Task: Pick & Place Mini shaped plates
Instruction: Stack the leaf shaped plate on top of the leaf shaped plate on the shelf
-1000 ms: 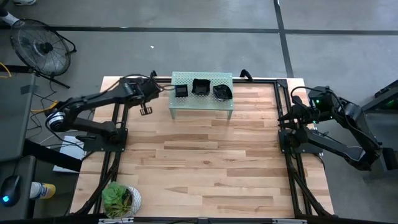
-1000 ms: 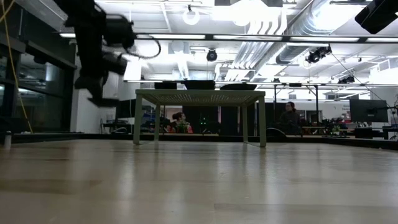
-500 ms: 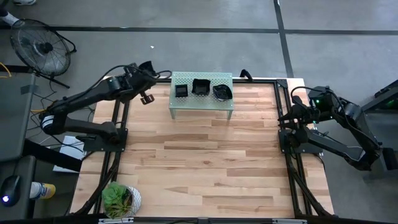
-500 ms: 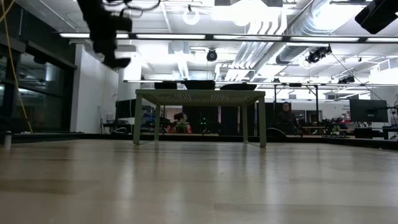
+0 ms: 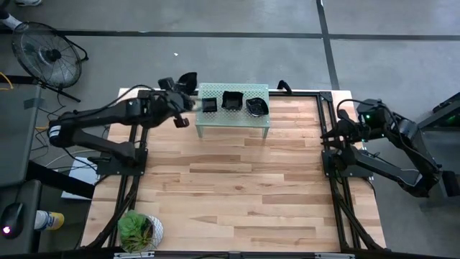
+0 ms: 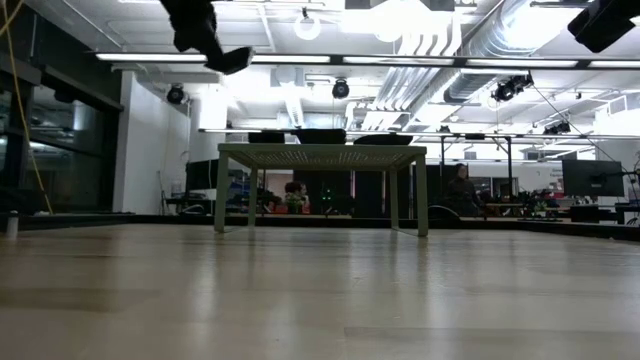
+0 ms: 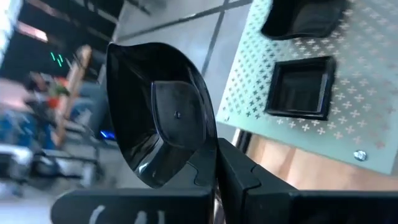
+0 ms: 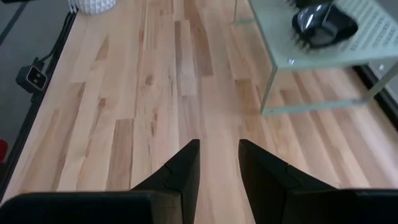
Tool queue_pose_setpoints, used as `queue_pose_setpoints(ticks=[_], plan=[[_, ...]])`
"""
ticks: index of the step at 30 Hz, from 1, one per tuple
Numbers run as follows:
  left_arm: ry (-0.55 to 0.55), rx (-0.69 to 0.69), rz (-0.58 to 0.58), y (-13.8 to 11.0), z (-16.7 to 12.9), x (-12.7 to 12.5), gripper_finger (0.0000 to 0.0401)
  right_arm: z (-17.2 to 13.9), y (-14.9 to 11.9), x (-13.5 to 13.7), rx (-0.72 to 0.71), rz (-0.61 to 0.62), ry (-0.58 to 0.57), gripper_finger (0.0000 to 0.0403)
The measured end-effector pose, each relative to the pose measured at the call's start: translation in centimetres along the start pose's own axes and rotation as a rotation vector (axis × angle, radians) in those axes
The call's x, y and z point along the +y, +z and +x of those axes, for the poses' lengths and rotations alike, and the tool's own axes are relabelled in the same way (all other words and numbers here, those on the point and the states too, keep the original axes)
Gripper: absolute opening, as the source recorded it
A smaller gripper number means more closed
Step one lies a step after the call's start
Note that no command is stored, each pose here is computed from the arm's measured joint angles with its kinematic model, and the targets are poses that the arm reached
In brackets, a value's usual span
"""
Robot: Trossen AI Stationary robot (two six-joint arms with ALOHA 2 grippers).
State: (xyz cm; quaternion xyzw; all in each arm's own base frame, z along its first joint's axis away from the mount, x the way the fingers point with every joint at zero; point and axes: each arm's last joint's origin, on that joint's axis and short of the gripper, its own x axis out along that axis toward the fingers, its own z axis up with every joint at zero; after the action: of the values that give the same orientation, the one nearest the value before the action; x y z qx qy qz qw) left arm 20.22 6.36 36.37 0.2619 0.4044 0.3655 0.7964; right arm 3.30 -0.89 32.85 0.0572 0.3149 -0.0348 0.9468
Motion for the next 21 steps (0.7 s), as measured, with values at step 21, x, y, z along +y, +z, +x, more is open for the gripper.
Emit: queue_pose_setpoints(ticks=[21], plan=[[0.223, -0.096, 0.499, 5.8, -1.2, -8.2, 0.0, 0.0, 0.8, -0.3, -0.063, -0.165, -0.062, 0.0106]])
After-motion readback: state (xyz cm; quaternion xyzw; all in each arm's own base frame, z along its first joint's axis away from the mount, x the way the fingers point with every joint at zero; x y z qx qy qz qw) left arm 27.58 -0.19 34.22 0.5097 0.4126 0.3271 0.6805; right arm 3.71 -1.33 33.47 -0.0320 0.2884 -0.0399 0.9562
